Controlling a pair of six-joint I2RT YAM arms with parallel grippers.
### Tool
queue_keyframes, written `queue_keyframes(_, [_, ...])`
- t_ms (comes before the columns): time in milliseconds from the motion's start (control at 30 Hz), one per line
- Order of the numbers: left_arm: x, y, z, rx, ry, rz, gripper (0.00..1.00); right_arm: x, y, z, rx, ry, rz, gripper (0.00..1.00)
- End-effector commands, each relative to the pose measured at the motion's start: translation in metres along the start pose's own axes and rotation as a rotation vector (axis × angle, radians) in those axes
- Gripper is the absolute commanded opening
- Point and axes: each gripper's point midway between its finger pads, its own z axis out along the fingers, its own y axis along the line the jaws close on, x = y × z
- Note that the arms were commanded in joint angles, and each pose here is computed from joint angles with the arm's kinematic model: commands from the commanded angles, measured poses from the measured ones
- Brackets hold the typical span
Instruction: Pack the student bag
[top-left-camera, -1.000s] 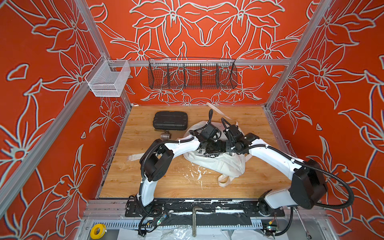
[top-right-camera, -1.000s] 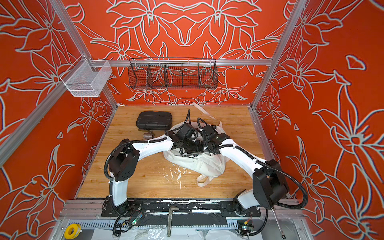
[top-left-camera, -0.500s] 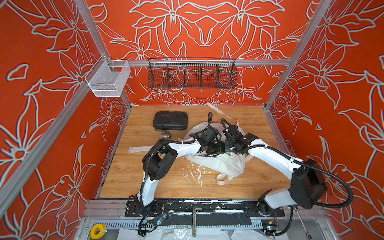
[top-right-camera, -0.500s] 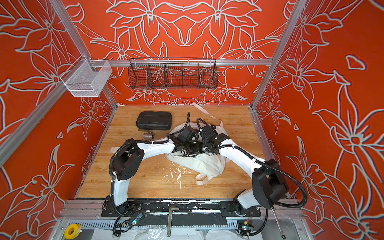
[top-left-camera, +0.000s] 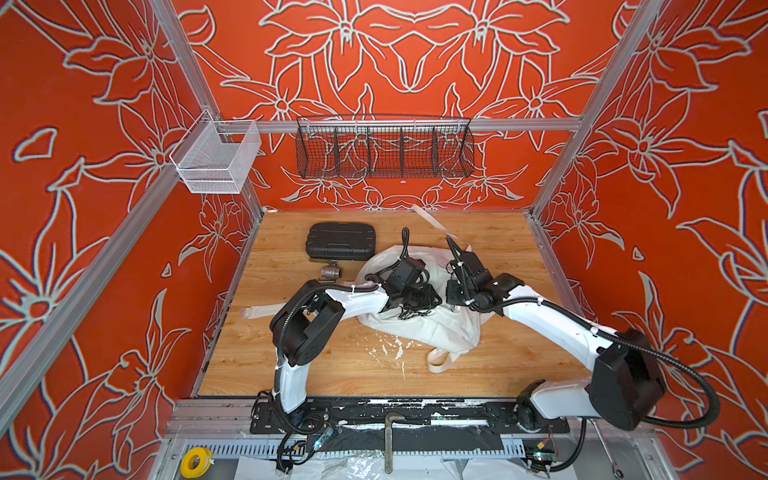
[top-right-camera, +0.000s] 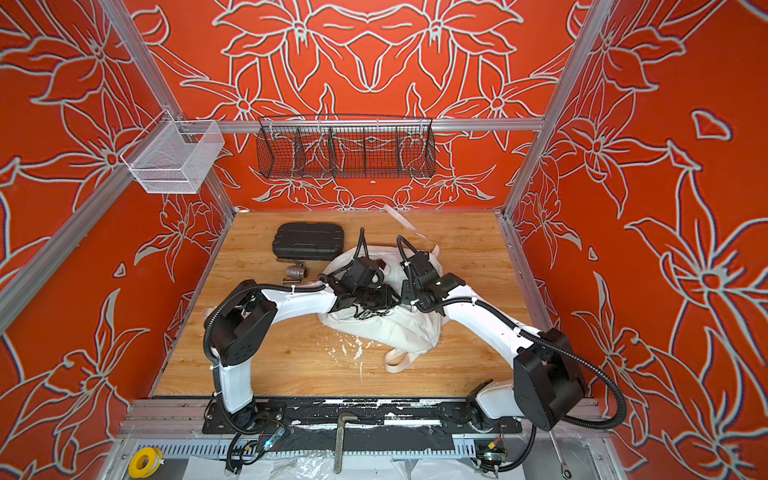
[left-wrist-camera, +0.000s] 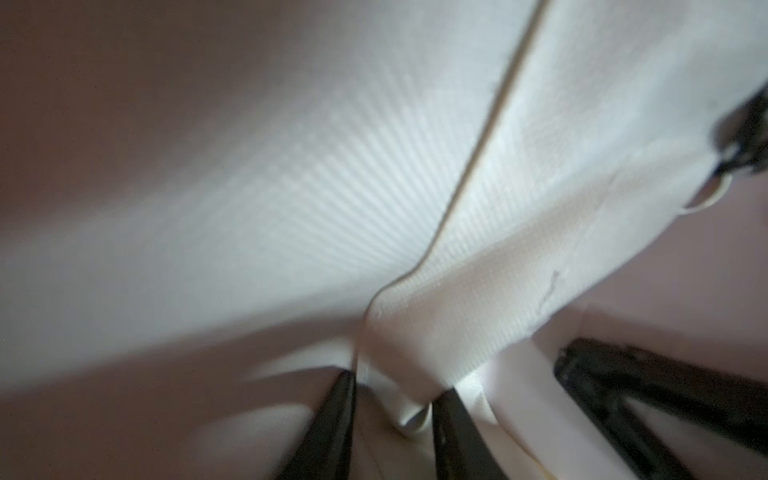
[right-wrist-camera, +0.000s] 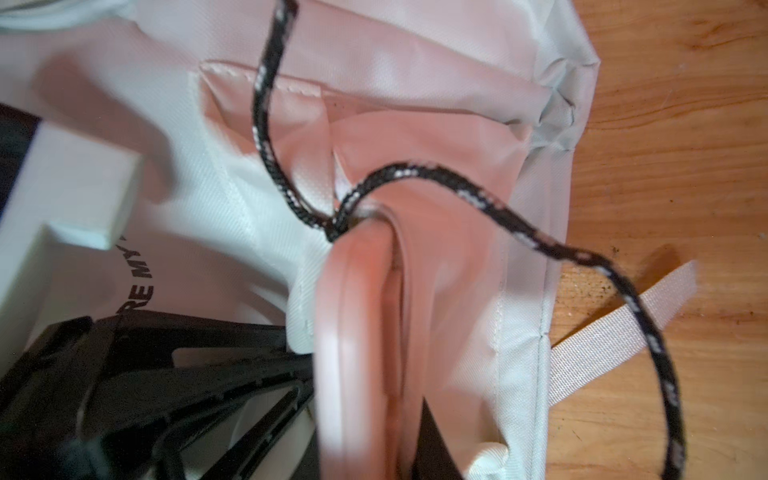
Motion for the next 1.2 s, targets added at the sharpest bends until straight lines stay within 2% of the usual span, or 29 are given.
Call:
queue_keyframes(0, [0.01, 0.001, -0.009, -0.073, -0.011, 0.08, 0.61, -0.01, 0.063, -0.015, -0.314, 0.003, 0.082, 0.02])
queue_keyframes(133, [0.013, -0.005, -0.011, -0.116, -0.012, 0.148, 0.86, -0.01, 0.068, -0.013, -0.334, 0.015, 0.088, 0.01])
queue_keyframes(167, [0.014, -0.003, -0.009, -0.12, -0.013, 0.141, 0.87, -0.011, 0.069, -0.012, -0.335, 0.019, 0.089, 0.01])
queue_keyframes(333, [0.018, 0.04, -0.002, -0.344, 0.039, 0.065, 0.85, -0.016, 0.077, -0.016, -0.362, 0.026, 0.078, 0.01])
queue_keyframes(433, [0.015, 0.044, 0.003, -0.349, 0.01, 0.048, 0.79, -0.014, 0.081, -0.014, -0.37, 0.044, 0.078, 0.01])
queue_keyframes(567, [0.013, 0.048, 0.022, -0.327, 0.009, 0.012, 0.78, -0.006, 0.087, 0.001, -0.39, 0.084, 0.109, 0.01])
queue_keyframes(600, [0.014, 0.053, 0.029, -0.326, 0.017, -0.012, 0.76, -0.004, 0.09, 0.004, -0.399, 0.092, 0.115, 0.0])
queue_keyframes(667, [0.017, 0.06, 0.041, -0.31, 0.037, -0.053, 0.61, -0.003, 0.094, 0.009, -0.405, 0.104, 0.124, 0.0])
queue_keyframes(733, [0.02, 0.064, 0.048, -0.293, 0.056, -0.078, 0.36, -0.003, 0.097, 0.011, -0.399, 0.111, 0.121, 0.0])
queue_keyframes(833, [0.018, 0.063, 0.048, -0.274, 0.051, -0.085, 0.19, -0.003, 0.095, 0.013, -0.385, 0.112, 0.119, 0.0])
queue_keyframes(867, [0.016, 0.061, 0.047, -0.266, 0.047, -0.085, 0.16, -0.002, 0.092, 0.014, -0.366, 0.111, 0.12, 0.0])
queue_keyframes(933, [0.012, 0.057, 0.041, -0.246, 0.038, -0.083, 0.02, 0.001, 0.079, 0.019, -0.29, 0.119, 0.125, 0.0])
queue_keyframes(1167, [0.003, 0.037, 0.009, -0.112, 0.019, -0.104, 0.0, 0.017, 0.014, 0.033, 0.058, 0.134, 0.118, 0.01])
